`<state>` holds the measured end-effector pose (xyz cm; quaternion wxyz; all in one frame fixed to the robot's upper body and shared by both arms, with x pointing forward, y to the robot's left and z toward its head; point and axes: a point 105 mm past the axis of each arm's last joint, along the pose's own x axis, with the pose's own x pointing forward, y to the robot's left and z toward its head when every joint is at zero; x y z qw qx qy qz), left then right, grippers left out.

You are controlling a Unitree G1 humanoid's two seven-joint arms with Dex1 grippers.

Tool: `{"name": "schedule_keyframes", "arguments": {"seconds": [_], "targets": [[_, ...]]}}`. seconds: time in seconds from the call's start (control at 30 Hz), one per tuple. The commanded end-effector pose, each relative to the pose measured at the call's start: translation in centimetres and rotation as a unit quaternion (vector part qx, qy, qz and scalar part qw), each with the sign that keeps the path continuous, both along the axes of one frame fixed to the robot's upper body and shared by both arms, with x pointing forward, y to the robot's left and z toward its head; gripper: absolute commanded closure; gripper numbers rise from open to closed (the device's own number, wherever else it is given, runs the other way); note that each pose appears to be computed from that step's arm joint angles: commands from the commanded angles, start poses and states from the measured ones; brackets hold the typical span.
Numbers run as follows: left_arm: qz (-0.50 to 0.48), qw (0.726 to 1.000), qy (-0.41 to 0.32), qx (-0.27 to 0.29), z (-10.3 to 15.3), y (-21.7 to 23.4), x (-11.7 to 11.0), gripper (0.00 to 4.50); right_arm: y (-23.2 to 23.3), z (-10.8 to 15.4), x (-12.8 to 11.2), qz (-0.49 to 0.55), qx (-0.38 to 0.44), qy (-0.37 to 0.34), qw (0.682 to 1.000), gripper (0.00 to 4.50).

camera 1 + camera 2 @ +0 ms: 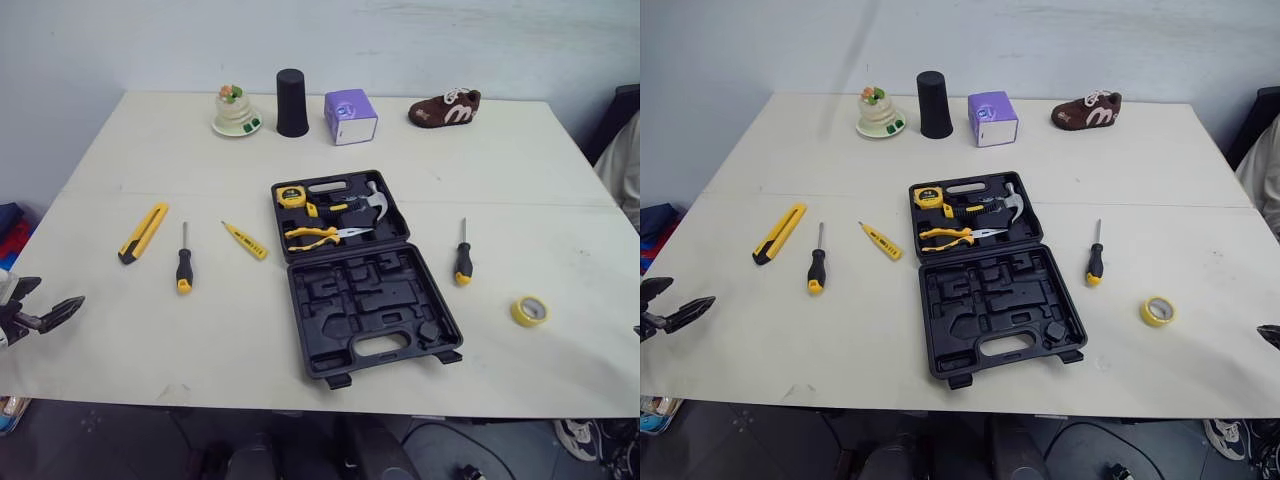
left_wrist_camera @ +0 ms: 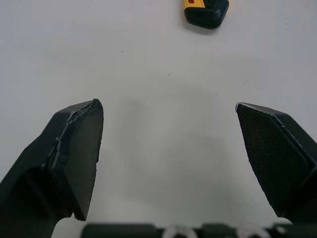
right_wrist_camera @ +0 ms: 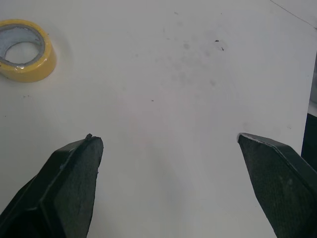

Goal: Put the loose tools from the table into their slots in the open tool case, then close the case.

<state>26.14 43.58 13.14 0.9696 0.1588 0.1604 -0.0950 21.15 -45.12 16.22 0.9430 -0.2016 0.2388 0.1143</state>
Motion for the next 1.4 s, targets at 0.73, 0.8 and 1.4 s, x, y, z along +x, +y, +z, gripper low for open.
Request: {"name": "schedule_keyframes", "arguments": {"seconds": [0.73, 0.8, 1.4], "targets": [[0.015, 1.0, 0.0, -0.014, 1.7, 0.5, 0.1, 0.03, -0.5, 1.1, -0.1, -0.018, -0.001, -0.038, 0.999, 0.0], [0.013, 1.0, 0.0, -0.015, 1.8, 0.4, 0.2, 0.03, -0.4, 1.1, -0.1, -0.018, 0.0, -0.04, 0.999, 0.0], [-0.127, 0.992, -0.006, -0.028, 3.2, -7.3, 2.2, 0.03, 2.7, 3.0, 2.6, 0.028, 0.01, -0.08, 0.996, 0.0]]}}
